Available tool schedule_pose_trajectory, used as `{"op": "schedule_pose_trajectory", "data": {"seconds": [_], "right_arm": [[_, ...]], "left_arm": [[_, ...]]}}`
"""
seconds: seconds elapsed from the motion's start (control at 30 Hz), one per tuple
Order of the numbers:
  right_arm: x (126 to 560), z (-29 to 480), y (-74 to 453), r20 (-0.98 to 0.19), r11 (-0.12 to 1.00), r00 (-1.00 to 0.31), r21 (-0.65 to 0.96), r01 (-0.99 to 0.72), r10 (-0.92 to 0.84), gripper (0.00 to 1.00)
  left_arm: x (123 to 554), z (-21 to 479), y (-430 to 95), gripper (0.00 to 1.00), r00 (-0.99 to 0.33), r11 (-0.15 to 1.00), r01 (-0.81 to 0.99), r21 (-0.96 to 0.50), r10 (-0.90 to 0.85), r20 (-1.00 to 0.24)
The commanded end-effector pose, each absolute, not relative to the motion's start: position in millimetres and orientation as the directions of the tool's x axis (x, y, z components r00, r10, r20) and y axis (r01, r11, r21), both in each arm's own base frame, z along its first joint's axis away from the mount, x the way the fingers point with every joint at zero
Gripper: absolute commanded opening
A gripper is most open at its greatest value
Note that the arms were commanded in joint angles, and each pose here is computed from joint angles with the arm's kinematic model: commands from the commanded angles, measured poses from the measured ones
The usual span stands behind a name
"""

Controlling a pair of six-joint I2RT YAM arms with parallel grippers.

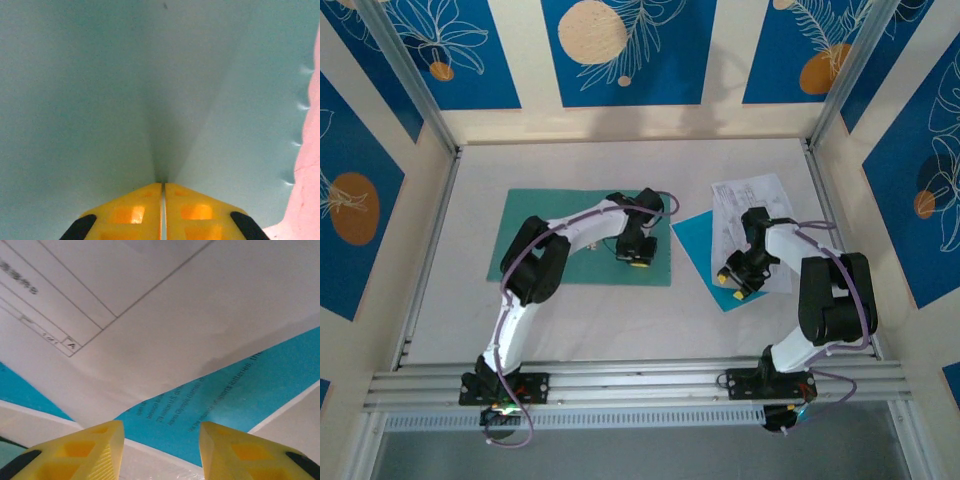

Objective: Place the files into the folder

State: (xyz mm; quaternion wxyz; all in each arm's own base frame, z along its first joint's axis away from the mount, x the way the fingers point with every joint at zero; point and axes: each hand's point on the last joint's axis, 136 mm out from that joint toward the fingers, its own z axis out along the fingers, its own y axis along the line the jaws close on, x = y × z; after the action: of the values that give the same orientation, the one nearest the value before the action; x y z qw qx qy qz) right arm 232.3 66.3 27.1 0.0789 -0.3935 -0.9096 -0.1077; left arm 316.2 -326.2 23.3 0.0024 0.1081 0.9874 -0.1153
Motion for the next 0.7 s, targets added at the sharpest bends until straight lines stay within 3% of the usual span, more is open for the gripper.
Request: {"op": "schedule_pose_trajectory", "data": {"seconds": [0.0, 0.2, 0.67], "right_arm": [[223.7, 19.3, 66.9, 0.271, 0.661, -0.660, 0.101, 0.744, 0.701, 0.46], [230.3, 8.1, 82.6, 0.325, 0.689, -0.680, 0.109, 0.717, 0.657, 0.45], [238.7, 18.5, 105.5, 0.321, 0.755, -0.752, 0.144, 0.639, 0.575, 0.43]], "left_arm": [[302.1, 11.1, -323.5, 0.08, -0.970, 0.949, 0.240, -0.204, 0.245, 0.002], [276.1, 0.4, -340.9, 0.06, -0.963, 0.938, 0.255, -0.236, 0.268, 0.022], [247.1, 2.5, -393.6, 0.05, -0.967, 0.908, 0.234, -0.347, 0.253, 0.012]]}}
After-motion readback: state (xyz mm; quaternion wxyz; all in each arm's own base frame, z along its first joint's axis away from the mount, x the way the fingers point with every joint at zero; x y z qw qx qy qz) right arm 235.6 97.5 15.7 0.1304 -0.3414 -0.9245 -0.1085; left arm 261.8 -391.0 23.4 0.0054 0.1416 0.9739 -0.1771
